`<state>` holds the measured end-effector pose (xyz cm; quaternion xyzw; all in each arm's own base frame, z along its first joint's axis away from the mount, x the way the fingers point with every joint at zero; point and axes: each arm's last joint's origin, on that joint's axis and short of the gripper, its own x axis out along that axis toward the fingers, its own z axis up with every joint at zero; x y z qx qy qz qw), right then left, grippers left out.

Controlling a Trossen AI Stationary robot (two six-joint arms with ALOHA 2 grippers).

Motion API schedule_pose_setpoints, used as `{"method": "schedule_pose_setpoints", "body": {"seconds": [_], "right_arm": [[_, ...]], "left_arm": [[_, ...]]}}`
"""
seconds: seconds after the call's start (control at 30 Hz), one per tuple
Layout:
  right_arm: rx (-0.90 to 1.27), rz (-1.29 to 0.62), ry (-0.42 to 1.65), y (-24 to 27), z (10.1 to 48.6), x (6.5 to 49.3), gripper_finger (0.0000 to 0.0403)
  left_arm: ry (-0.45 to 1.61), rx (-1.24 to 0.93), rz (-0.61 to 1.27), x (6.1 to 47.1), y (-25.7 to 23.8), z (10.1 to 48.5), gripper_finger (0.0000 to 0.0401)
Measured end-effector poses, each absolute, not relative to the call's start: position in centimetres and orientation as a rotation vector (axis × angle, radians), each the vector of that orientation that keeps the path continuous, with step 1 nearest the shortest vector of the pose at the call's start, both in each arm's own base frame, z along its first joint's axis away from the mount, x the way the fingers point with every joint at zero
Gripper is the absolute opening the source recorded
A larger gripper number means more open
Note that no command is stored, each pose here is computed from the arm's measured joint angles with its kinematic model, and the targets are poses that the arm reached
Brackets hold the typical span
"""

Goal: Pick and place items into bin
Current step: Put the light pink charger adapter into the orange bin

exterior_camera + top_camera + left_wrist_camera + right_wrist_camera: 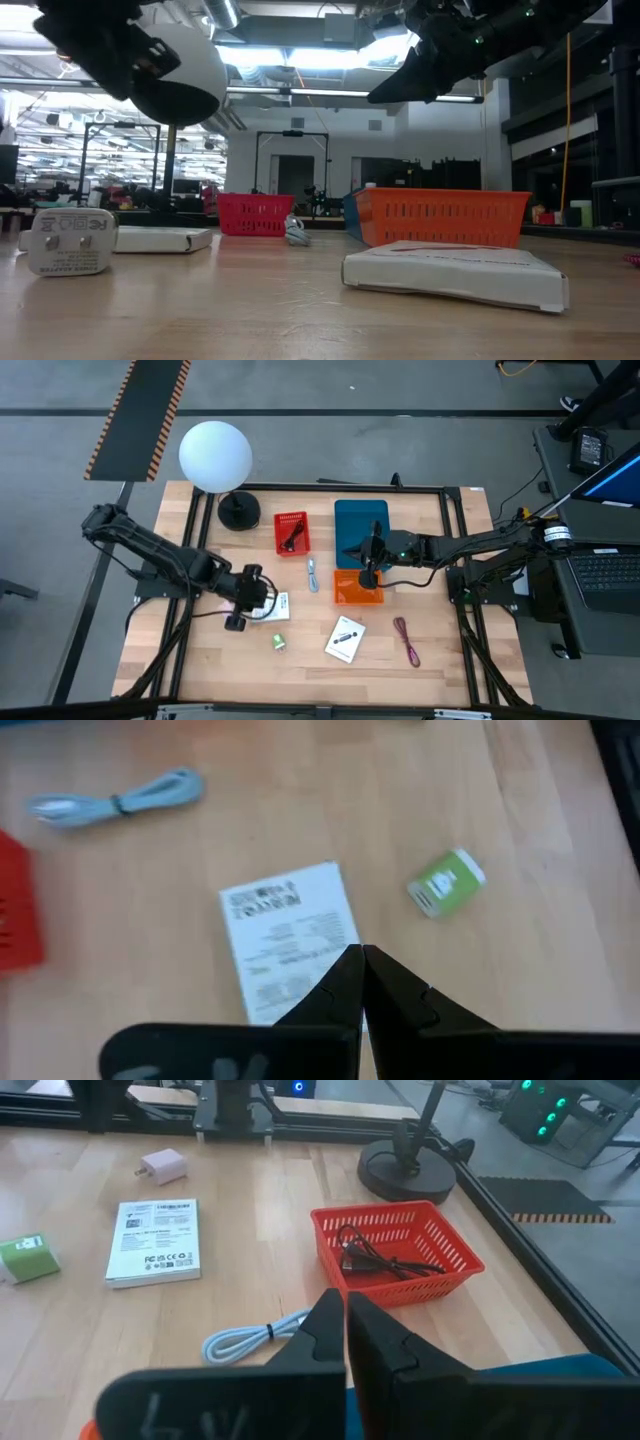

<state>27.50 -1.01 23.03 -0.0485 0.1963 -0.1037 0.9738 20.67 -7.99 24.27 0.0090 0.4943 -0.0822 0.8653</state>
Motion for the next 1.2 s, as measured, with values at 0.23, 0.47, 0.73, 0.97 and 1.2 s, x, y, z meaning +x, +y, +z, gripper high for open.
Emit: {"method": "schedule_pose_setpoints", "body": {"seconds": [0.23, 0.47, 0.73, 0.97, 1.2], "right_arm": [[-0.149, -0.203, 0.401, -1.1, 23.0, 27.5, 0.0], [-0.145, -0.206, 0.394, -1.1, 23.1, 27.5, 0.0], [-0.133, -0.209, 0.377, -1.1, 23.2, 27.6, 0.0], [-0.053, -0.222, 0.367, -1.1, 23.2, 27.6, 0.0], [-0.04, -0.223, 0.366, -1.1, 23.2, 27.6, 0.0]], "left_arm": [[1.097, -0.015, -0.185, 21.0, -10.3, 24.5, 0.0038], [1.142, 0.059, -0.248, 19.9, -11.8, 25.0, 0.0072], [1.275, 0.099, -0.194, 18.5, -11.6, 24.5, 0.0117], [1.272, 0.108, -0.18, 18.5, -11.5, 24.5, 0.0174], [1.318, 0.112, -0.156, 18.1, -11.3, 24.0, 0.0233]]}}
